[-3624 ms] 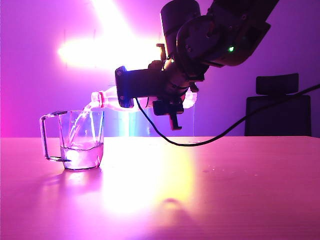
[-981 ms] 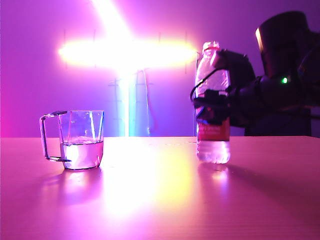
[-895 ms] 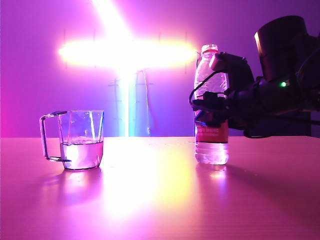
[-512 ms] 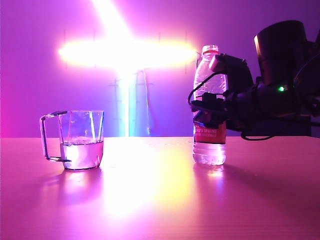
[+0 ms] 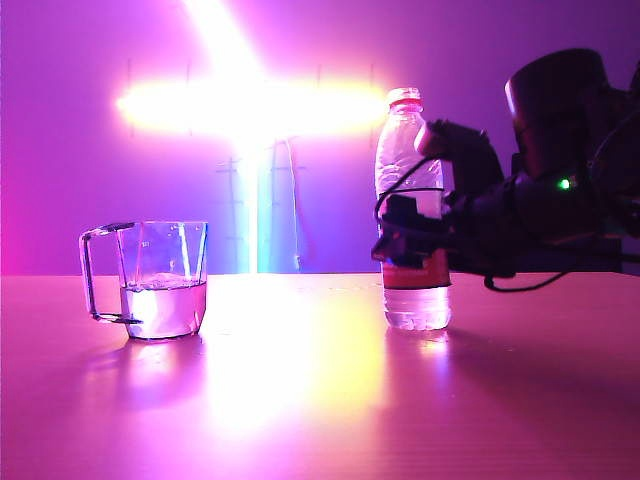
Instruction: Pick up the mineral water bottle on the table and pour water into the mug until it's half full.
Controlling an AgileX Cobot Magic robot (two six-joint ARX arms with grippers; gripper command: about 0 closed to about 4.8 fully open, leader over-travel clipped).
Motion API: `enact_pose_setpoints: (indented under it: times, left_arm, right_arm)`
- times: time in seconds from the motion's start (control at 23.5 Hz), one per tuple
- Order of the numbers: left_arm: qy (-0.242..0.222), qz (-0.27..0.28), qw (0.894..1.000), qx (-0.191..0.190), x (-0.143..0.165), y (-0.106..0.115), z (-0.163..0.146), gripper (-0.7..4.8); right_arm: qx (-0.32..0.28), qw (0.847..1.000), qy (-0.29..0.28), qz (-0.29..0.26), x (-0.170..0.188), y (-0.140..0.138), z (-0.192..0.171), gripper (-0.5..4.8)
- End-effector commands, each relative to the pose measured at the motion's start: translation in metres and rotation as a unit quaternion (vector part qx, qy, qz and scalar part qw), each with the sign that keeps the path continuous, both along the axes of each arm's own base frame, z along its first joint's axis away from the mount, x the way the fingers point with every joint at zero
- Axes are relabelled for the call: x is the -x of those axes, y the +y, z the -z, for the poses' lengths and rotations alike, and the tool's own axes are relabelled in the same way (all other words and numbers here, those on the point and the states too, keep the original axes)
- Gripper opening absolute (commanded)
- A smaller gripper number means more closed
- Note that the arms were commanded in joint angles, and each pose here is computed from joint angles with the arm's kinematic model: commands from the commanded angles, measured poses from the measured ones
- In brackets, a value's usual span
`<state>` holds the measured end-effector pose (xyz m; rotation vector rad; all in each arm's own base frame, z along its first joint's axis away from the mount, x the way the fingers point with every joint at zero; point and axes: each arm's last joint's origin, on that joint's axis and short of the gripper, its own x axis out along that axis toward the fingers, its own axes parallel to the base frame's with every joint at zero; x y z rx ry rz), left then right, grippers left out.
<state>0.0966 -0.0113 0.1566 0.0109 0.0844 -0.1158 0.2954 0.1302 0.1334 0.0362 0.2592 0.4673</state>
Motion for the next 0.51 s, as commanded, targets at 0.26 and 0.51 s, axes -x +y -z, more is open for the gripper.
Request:
enact_pose_setpoints:
  times: [0.26,0.51]
  left_arm:
    - [-0.007,-0.022,1.000,0.002,-0.0004,0.0043,-0.0024,-0.02]
    - [-0.007,-0.021,1.000,0.002,-0.0004,0.0043,-0.0024,-0.02]
  right_arm:
    - [-0.010,0.999,-0.005,-0.031,0.0032,0.0009,-0.0123,4.79]
    - [0.001,0.999,0.022,-0.031,0.0069,-0.0008,-0.0145,4.79]
